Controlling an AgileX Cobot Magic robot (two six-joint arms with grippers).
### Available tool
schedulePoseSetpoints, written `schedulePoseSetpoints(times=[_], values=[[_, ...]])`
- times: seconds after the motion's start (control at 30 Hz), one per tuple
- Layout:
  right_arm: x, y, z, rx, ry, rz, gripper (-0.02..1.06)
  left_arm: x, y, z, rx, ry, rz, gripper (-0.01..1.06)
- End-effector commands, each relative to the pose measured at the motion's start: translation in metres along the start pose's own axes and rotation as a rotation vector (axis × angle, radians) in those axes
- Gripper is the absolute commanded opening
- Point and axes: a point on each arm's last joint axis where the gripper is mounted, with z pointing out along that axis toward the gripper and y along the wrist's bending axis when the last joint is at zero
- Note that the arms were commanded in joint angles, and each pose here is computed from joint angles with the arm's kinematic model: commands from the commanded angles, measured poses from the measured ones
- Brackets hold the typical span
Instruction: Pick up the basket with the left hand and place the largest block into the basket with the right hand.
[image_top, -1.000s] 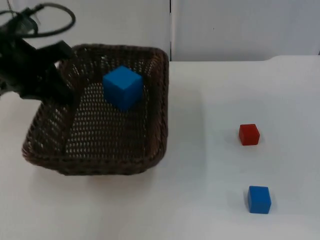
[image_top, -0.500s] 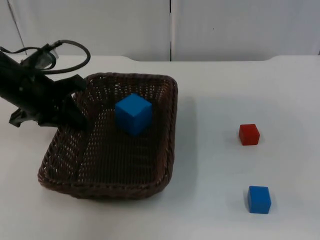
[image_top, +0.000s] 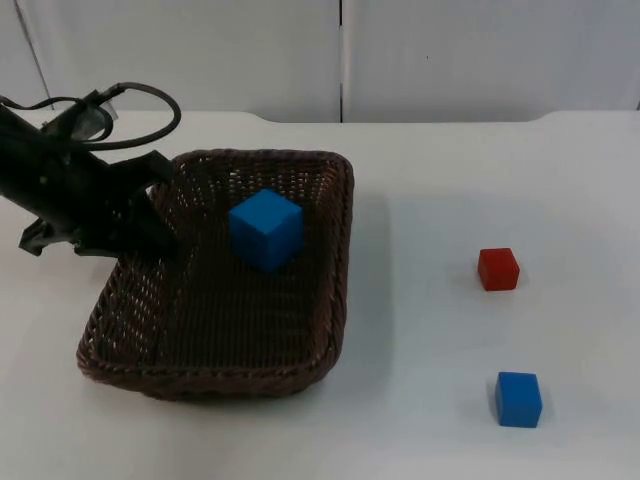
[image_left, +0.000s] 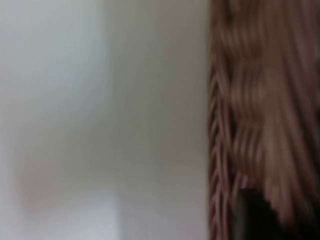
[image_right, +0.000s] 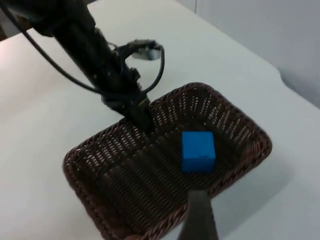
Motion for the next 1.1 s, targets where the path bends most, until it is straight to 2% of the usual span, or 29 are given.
schedulePoseSetpoints(times=[0.0,0.03,0.1,0.17,0.3,0.4,0.43,0.6,0.83,0.97,1.07], values=[[0.001,0.001,-0.003,-0.004,0.006,0.01,0.57,-0.002,-0.007,-0.003,0.032,-0.01,-0.004,0.54],[0.001,0.001,-0.003,-0.004,0.006,0.01,0.57,-0.002,-0.007,-0.003,0.032,-0.01,-0.004,0.54],[0.001,0.0,-0.003,-0.004,0.005,0.01,0.57,-0.003,-0.008,-0.004,0.03,-0.012,-0.001,0.71],[0.001,0.0,-0.003,-0.004,0.005,0.01,0.57,-0.006,-0.011,-0.013,0.003,-0.046,0.025,0.83],[0.002,0.001,-0.003,-0.008,0.013,0.01,0.57,-0.014,-0.021,-0.031,-0.03,-0.119,0.066,0.9],[0.001,0.001,-0.005,-0.005,0.009,0.006,0.57,-0.019,-0.033,-0.056,-0.084,-0.175,0.137,0.9],[0.001,0.001,-0.005,-0.005,0.009,0.006,0.57,-0.019,-0.033,-0.056,-0.084,-0.175,0.137,0.9],[-0.004,0.004,-0.029,0.022,-0.055,-0.021,0.57,-0.019,-0.054,-0.104,-0.195,-0.259,0.132,0.9],[0.003,0.01,-0.054,0.045,-0.126,-0.02,0.57,-0.012,-0.082,-0.145,-0.193,-0.336,0.163,0.9],[0.023,0.016,-0.066,0.061,-0.155,-0.001,0.57,-0.002,-0.104,-0.176,-0.175,-0.4,0.21,0.9],[0.032,0.019,-0.073,0.068,-0.172,0.009,0.57,0.005,-0.111,-0.186,-0.174,-0.425,0.223,0.9]])
